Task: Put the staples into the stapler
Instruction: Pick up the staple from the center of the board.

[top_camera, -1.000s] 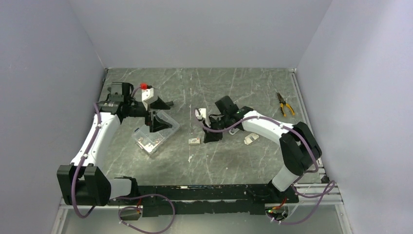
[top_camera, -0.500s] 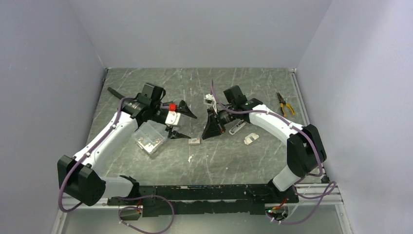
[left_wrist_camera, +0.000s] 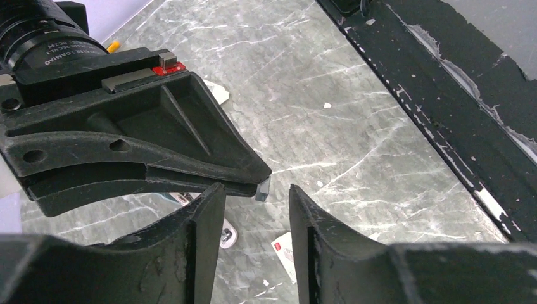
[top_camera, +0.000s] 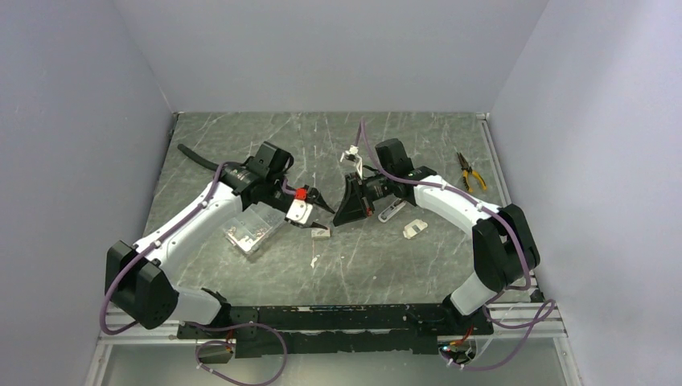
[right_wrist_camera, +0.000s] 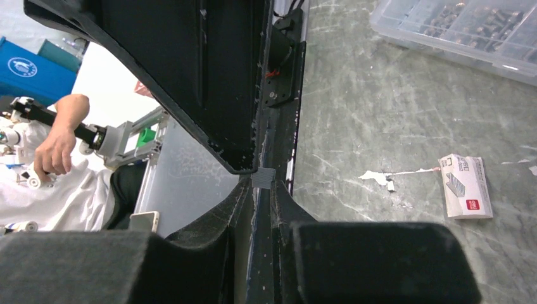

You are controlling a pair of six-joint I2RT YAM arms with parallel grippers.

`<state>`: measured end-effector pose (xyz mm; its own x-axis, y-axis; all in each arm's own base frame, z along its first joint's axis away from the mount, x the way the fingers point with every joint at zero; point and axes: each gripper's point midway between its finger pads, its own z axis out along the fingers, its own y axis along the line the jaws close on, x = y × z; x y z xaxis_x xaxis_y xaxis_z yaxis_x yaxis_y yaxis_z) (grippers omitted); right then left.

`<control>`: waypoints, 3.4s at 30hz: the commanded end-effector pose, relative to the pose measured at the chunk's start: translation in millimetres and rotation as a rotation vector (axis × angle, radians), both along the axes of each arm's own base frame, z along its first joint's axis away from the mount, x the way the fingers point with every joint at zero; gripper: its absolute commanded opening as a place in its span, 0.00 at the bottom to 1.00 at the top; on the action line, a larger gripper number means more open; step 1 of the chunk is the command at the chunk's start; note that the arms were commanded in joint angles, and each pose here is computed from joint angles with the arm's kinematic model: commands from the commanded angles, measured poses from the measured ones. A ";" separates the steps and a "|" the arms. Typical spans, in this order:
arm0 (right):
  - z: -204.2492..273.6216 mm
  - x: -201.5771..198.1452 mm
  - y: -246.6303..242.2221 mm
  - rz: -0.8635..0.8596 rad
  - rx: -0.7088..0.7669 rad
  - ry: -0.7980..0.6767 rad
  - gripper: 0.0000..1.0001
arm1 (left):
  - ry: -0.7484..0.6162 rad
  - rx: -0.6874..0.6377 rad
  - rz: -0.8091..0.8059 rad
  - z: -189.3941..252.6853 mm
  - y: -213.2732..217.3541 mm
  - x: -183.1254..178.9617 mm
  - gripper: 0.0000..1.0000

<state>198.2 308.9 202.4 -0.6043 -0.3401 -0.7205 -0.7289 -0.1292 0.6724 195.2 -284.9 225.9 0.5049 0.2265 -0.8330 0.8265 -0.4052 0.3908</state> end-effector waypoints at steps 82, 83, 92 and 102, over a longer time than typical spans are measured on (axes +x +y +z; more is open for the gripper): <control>20.9 25.9 -20.0 -0.072 0.034 -0.070 0.25 | 0.058 0.019 0.063 -19.8 -9.3 1.4 0.03; 19.6 27.9 -22.1 -0.079 0.027 -0.077 0.24 | 0.078 0.020 0.080 -20.0 -9.8 2.9 0.03; 9.4 54.8 -54.2 -0.197 -0.041 -0.160 0.24 | 0.410 0.046 0.286 -37.3 -21.2 18.1 0.03; 18.1 81.6 -88.4 -0.363 -0.107 -0.321 0.24 | 0.721 0.088 0.462 -38.8 -30.3 37.3 0.03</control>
